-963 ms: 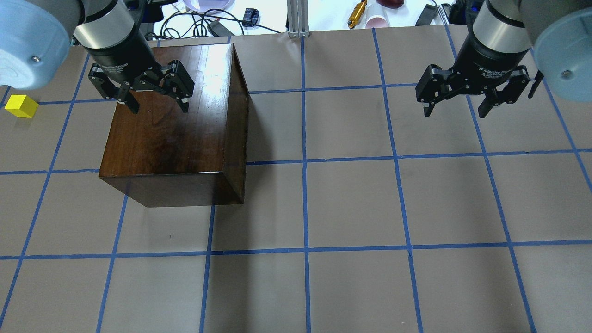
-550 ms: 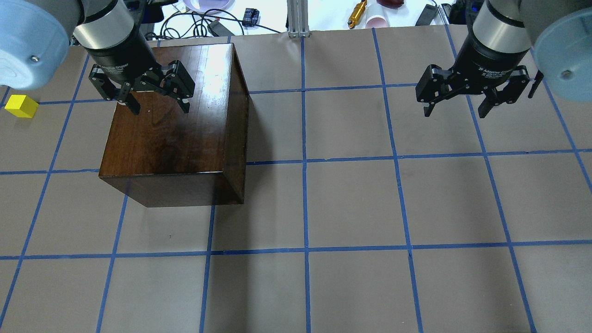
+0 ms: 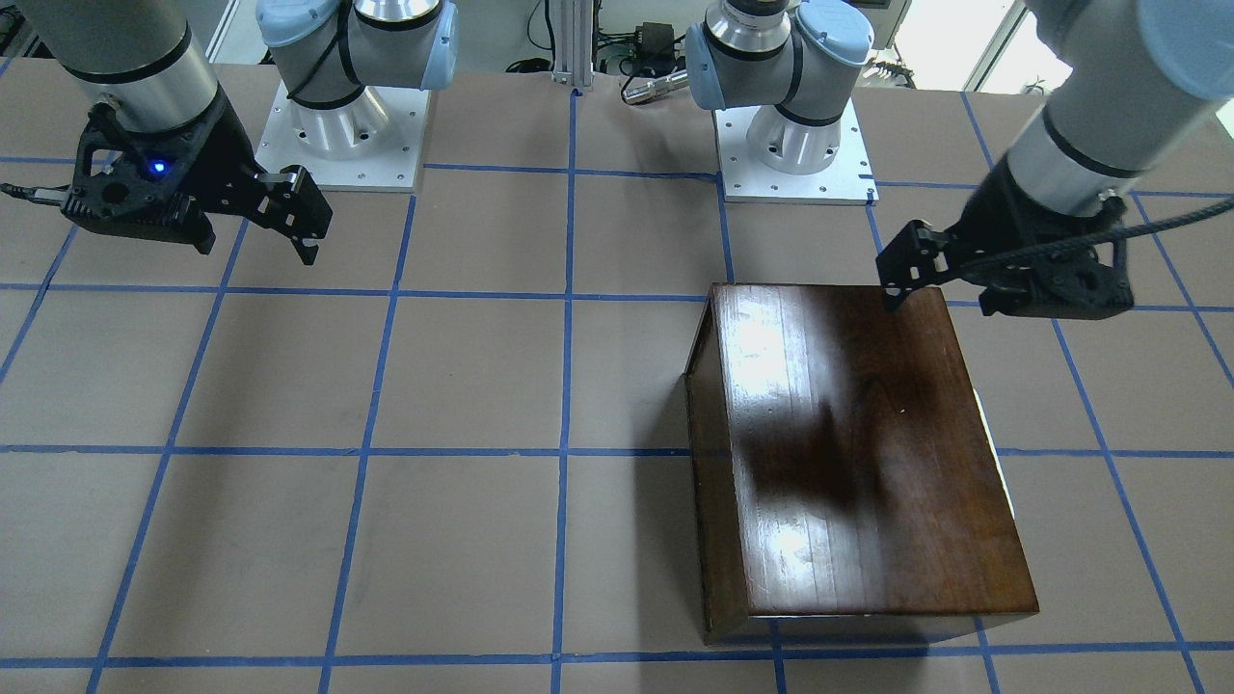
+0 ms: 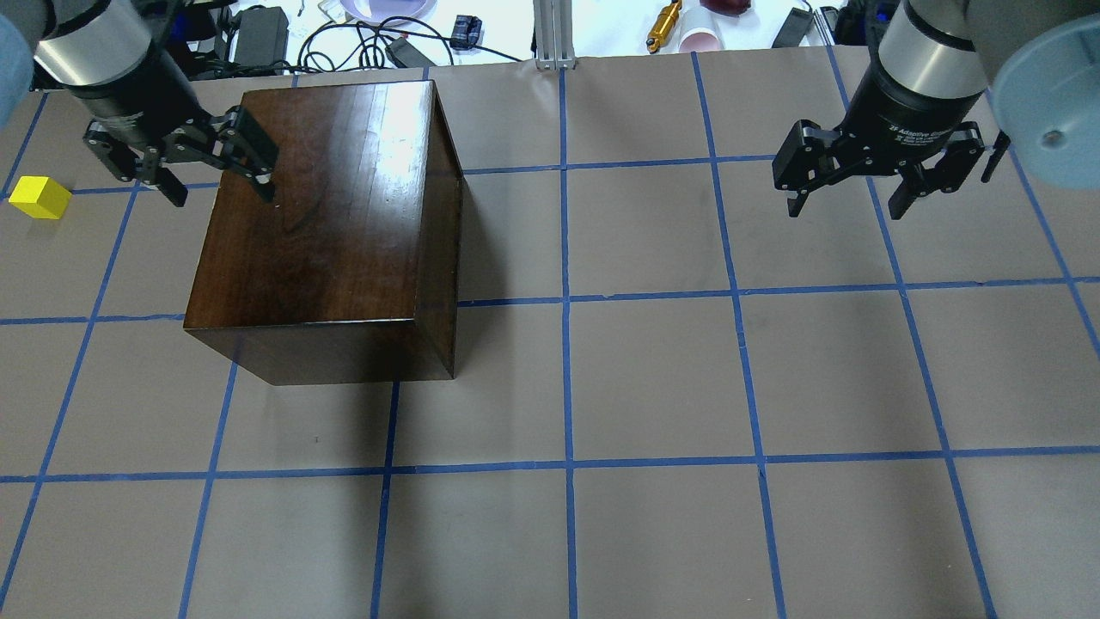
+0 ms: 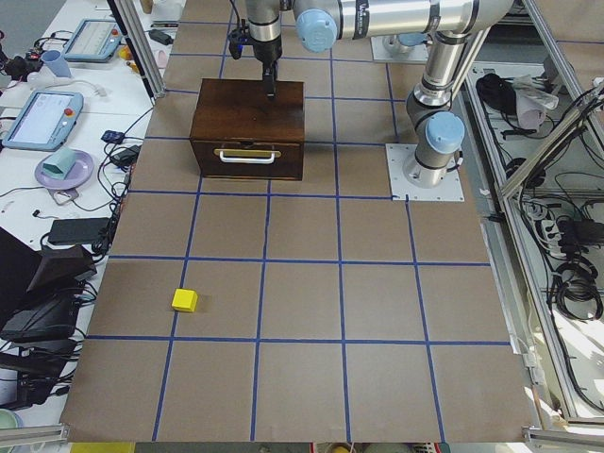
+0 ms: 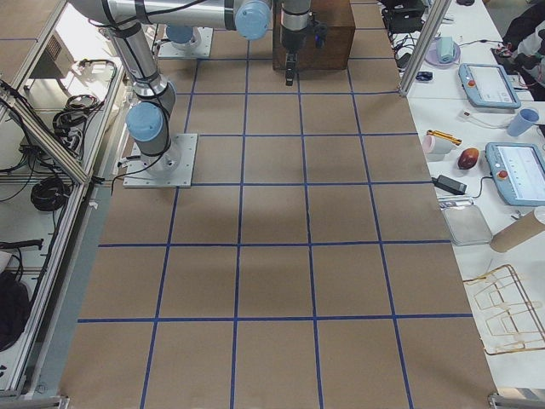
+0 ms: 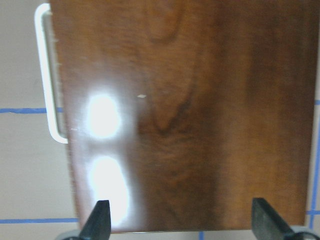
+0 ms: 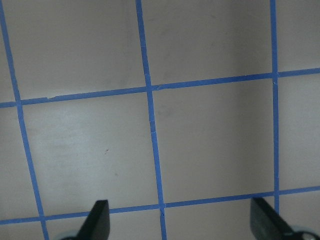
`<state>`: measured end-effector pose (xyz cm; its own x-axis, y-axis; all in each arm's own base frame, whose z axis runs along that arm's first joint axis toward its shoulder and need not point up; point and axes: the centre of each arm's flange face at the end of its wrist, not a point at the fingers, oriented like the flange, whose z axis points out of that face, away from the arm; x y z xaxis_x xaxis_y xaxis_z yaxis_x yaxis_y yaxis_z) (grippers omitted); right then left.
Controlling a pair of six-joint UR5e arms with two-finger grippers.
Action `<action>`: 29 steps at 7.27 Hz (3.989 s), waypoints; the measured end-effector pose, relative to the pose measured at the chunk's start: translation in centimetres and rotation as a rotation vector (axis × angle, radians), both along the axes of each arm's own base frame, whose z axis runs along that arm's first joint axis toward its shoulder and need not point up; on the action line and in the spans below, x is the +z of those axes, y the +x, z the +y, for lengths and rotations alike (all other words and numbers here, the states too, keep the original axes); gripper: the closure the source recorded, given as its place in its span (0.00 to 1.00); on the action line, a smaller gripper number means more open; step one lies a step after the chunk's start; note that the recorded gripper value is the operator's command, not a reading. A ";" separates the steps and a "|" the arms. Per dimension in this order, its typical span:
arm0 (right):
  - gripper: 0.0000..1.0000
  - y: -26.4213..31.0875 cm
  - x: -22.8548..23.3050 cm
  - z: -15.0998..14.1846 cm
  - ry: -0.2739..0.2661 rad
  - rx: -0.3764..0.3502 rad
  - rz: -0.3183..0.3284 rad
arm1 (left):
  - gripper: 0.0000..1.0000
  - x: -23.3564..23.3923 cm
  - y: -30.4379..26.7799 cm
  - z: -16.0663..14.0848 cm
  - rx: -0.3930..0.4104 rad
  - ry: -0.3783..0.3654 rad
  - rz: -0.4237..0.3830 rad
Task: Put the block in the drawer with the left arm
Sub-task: 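Move the left gripper down beside the cabinet to the white drawer handle, then hook the left gripper onto the white drawer handle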
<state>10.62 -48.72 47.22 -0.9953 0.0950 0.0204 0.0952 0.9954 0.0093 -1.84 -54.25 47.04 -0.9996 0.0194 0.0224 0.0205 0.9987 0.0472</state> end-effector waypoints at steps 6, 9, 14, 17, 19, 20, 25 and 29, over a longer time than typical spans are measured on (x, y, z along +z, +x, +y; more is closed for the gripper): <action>0.00 0.0 0.0 0.0 0.001 0.000 0.000 | 0.00 -4.4 15.9 -1.7 -0.044 -0.024 0.068; 0.00 0.0 0.0 0.0 0.001 0.000 0.000 | 0.00 -9.5 18.5 -3.4 -0.089 -0.022 0.156; 0.00 0.0 0.0 0.0 0.000 0.000 0.000 | 0.00 -15.1 19.3 -6.0 -0.147 -0.042 0.256; 0.00 0.0 0.0 0.0 0.000 0.000 0.000 | 0.00 -16.5 19.4 -6.8 -0.136 -0.056 0.281; 0.00 0.0 0.0 0.0 0.000 0.000 0.000 | 0.00 -16.9 19.2 -7.0 -0.125 -0.068 0.312; 0.00 0.0 0.0 0.0 0.000 0.000 0.000 | 0.00 -17.1 19.1 -7.1 -0.120 -0.070 0.323; 0.00 0.0 0.0 0.0 0.000 0.000 0.000 | 0.00 -18.5 19.2 -7.4 -0.063 -0.045 0.339; 0.00 0.0 0.0 0.0 0.000 0.000 0.000 | 0.00 -19.4 19.2 -7.5 -0.037 -0.026 0.344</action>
<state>10.62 -48.72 47.22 -0.9953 0.0949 0.0204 0.0951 0.9954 0.0092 17.38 -61.79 27.68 -0.9322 0.0601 0.3569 0.0665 0.9978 0.0056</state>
